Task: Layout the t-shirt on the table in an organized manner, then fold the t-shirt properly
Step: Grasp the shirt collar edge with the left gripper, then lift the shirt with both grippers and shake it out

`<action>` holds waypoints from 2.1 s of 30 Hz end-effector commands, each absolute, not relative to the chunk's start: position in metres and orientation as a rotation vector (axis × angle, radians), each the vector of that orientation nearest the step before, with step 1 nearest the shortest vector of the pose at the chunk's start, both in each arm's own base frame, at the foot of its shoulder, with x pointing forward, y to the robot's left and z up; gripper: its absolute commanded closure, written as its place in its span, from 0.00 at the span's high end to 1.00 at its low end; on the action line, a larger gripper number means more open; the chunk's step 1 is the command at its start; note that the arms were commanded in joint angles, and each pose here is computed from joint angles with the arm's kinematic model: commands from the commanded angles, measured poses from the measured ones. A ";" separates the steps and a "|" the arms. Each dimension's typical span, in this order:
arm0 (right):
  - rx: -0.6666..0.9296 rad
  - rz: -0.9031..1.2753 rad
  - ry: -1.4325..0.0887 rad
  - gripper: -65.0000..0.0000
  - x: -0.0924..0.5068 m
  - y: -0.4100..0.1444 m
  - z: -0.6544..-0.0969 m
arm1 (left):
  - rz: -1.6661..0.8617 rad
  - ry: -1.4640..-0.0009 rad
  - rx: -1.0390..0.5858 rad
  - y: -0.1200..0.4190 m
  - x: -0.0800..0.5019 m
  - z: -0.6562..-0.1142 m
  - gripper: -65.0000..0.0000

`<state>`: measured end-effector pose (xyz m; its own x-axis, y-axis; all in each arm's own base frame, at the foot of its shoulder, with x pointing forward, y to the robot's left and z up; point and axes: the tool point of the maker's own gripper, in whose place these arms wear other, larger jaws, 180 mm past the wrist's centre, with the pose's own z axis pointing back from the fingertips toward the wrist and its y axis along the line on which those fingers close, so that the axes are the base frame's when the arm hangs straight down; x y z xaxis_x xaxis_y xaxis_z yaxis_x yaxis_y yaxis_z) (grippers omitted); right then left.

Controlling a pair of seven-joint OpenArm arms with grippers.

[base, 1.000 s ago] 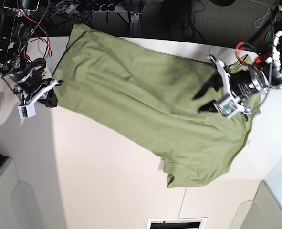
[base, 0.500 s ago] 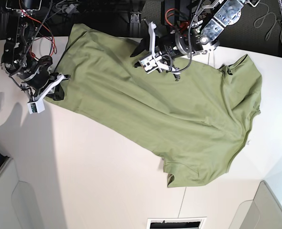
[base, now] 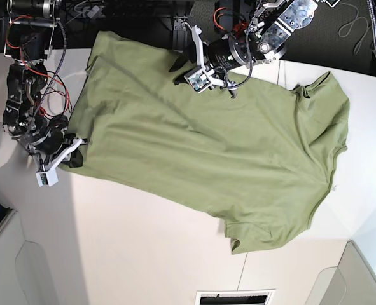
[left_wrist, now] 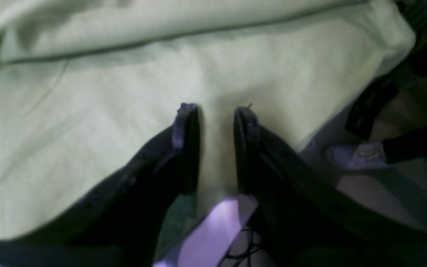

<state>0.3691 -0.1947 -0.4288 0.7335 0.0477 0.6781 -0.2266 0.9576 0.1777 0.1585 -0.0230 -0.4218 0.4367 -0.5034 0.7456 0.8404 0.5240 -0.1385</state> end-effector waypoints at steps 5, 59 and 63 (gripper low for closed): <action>0.208 0.159 -0.772 0.00 0.396 -0.206 -0.405 | -0.914 -0.679 -0.516 -0.018 0.155 -0.423 0.27; 0.321 0.490 -0.590 0.00 0.293 -0.130 -0.432 | -0.431 -0.717 0.100 0.252 0.399 -0.432 0.27; 0.338 0.515 -0.627 0.00 0.276 -0.113 -0.418 | -0.458 -0.725 0.105 0.225 0.428 -0.432 0.27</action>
